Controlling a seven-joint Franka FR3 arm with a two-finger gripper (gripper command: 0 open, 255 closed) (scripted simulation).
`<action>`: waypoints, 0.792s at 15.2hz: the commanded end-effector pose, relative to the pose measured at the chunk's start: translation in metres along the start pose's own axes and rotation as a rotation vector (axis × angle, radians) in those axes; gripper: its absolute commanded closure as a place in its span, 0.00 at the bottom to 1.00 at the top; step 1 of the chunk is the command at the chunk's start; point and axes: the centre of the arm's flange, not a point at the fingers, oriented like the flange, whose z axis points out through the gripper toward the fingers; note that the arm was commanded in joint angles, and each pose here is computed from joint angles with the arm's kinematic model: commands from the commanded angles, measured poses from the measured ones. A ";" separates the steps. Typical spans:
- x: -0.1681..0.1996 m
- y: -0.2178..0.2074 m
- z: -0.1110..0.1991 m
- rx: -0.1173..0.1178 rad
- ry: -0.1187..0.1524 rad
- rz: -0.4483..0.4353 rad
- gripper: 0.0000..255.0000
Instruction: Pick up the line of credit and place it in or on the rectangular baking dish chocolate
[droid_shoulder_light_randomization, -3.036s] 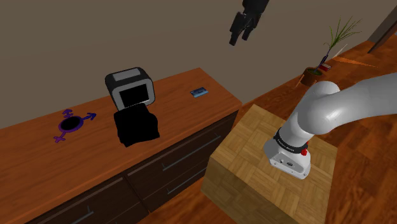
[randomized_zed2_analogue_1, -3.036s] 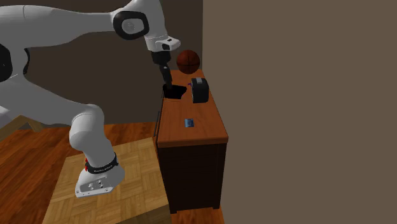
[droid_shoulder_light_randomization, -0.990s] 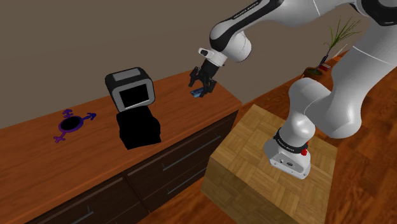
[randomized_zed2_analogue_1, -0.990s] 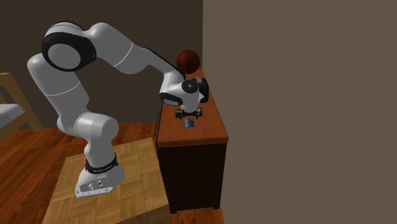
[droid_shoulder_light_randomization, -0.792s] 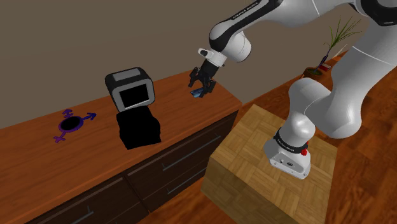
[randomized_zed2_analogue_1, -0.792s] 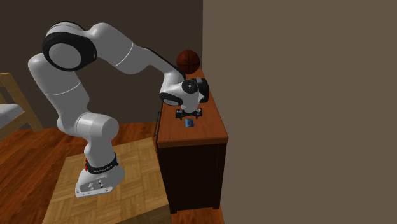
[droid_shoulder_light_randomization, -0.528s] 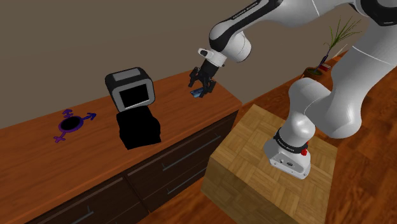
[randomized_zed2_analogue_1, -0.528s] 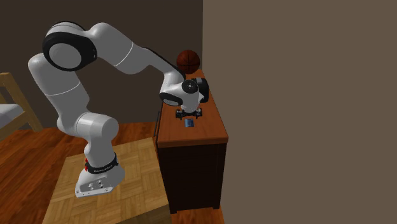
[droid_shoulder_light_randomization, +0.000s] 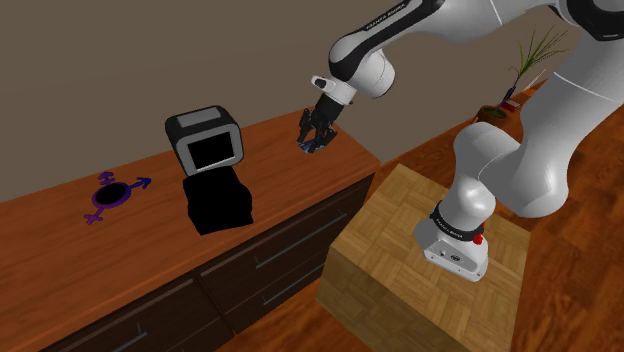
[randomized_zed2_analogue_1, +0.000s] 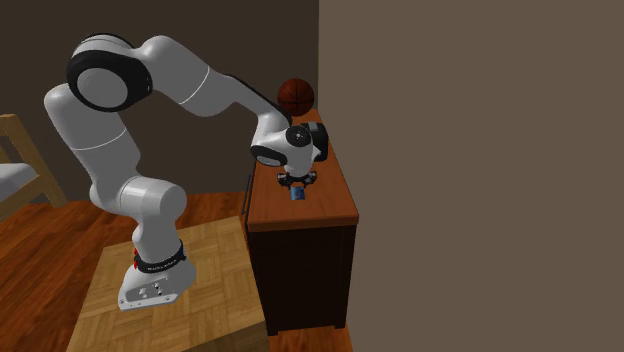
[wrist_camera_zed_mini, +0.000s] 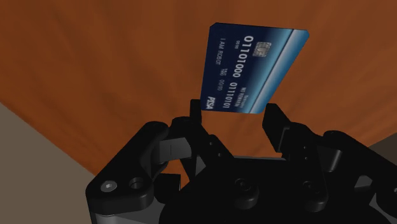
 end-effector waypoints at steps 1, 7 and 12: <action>0.000 0.000 0.000 0.000 0.000 0.000 1.00; 0.014 0.000 -0.022 0.000 0.000 0.000 1.00; 0.029 0.000 -0.044 0.000 0.000 0.000 1.00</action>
